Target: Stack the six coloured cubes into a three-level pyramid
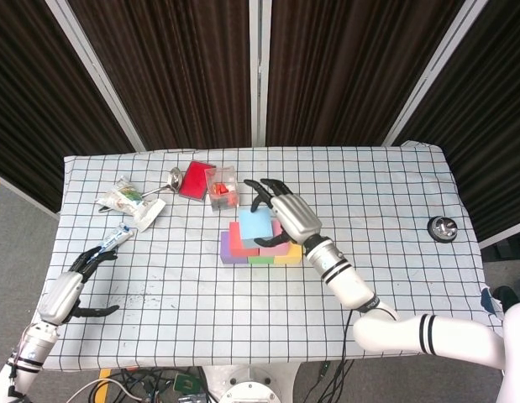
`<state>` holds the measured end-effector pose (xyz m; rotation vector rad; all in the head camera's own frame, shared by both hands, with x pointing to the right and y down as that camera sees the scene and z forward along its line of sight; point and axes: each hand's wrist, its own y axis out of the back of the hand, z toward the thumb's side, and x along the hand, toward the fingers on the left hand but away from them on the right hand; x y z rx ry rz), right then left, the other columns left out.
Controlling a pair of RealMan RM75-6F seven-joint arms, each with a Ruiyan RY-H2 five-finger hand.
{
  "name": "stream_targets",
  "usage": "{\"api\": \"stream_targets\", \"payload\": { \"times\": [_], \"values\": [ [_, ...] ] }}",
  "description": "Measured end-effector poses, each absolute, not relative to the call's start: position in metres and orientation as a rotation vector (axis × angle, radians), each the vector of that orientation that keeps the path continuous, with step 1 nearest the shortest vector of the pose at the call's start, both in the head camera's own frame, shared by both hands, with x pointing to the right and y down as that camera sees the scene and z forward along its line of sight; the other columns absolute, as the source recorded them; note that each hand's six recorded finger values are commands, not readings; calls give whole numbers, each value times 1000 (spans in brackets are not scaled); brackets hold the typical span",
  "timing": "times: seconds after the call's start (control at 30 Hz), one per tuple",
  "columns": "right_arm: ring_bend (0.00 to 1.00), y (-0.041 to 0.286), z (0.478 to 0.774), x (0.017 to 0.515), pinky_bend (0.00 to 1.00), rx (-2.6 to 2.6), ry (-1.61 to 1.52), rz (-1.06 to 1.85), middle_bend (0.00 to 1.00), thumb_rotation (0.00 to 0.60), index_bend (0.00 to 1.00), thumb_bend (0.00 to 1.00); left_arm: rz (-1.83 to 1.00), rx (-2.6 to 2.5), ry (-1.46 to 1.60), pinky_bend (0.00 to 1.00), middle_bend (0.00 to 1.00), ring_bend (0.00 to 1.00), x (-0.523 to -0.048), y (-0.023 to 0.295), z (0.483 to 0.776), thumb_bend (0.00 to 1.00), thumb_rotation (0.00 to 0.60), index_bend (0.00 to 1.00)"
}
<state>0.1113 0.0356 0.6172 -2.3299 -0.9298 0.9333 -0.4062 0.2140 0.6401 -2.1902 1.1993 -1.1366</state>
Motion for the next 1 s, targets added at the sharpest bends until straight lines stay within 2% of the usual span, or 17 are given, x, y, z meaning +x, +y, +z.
{"api": "stream_targets", "payload": {
  "times": [0.17, 0.37, 0.63, 1.0],
  "values": [
    [0, 35, 616, 113, 0, -2340, -933, 923, 197, 600, 0, 32, -1136, -2191, 1199, 63, 179, 12, -406, 214, 640, 0, 600, 123],
    [0, 36, 617, 114, 0, -2348, -918, 930, 184, 600, 0, 21, -1136, -2191, 1199, 62, 179, 12, -406, 214, 641, 0, 600, 123],
    [0, 35, 625, 116, 0, -2335, -916, 962, 308, 600, 0, 28, -1140, -2189, 1205, 63, 179, 12, -408, 215, 640, 0, 600, 124],
    [18, 31, 624, 116, 0, -2305, -963, 962, 404, 600, 0, 84, -1121, -2193, 1205, 62, 179, 12, -407, 214, 638, 0, 600, 123]
  ]
}}
